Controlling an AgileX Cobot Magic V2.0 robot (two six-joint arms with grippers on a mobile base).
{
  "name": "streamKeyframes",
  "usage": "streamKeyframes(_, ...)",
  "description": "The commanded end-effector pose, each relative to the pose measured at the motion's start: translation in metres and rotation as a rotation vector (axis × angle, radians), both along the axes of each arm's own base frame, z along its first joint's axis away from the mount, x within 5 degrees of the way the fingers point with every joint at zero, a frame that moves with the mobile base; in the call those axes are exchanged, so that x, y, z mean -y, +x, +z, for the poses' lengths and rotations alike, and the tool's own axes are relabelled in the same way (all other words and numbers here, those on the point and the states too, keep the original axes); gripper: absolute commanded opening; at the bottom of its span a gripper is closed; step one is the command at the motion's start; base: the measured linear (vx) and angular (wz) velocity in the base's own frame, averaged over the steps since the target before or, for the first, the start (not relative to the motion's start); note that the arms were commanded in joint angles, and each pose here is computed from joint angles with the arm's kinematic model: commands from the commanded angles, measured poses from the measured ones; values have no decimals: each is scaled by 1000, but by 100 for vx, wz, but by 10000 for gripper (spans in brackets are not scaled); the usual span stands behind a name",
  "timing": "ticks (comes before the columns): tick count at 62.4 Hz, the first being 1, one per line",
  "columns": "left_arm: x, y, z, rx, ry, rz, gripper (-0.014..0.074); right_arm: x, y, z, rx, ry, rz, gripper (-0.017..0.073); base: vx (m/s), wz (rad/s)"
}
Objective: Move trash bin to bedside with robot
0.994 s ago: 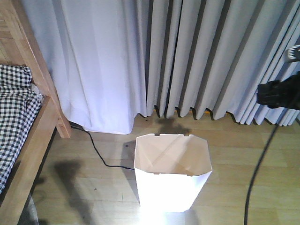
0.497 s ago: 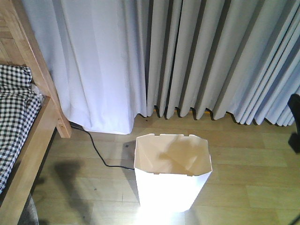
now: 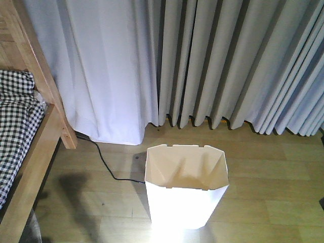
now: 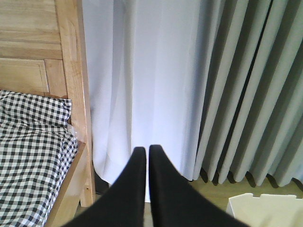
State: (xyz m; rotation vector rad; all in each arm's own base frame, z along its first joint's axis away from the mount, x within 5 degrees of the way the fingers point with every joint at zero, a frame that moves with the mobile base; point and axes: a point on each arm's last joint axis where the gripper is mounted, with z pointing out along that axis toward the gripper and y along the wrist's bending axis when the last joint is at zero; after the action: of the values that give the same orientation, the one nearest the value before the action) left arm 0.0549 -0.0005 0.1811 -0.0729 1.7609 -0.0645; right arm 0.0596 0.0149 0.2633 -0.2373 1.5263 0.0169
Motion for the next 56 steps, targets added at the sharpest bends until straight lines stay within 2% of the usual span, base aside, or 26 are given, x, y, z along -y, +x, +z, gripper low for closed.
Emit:
streamKeyframes(1, 0, 1, 1, 65, -10, 3, -6, 2, 0, 10, 35, 18, -21, 404, 0, 0)
streamKeyframes(5, 0, 1, 1, 65, -10, 3, -6, 2, 0, 10, 35, 17, -21, 315, 0, 0)
streamKeyframes(9, 0, 1, 1, 65, -10, 3, -6, 2, 0, 10, 34, 24, -18, 189, 0, 0)
streamKeyframes(15, 0, 1, 1, 65, -10, 3, -6, 2, 0, 11, 40, 71, -20, -18, 0, 0)
streamKeyframes(22, 0, 1, 1, 65, -10, 3, -6, 2, 0, 11, 39, 120, -13, -12, 0, 0)
streamKeyframes(30, 0, 1, 1, 65, -10, 3, -6, 1, 0, 12, 38, 142, -8, -10, 0, 0)
streamKeyframes(47, 0, 1, 1, 65, -10, 3, -6, 1, 0, 12, 38, 134, -8, -9, 0, 0)
streamKeyframes(56, 0, 1, 1, 65, -10, 3, -6, 5, 1, 5, 35, 125, -53, -9, 0, 0)
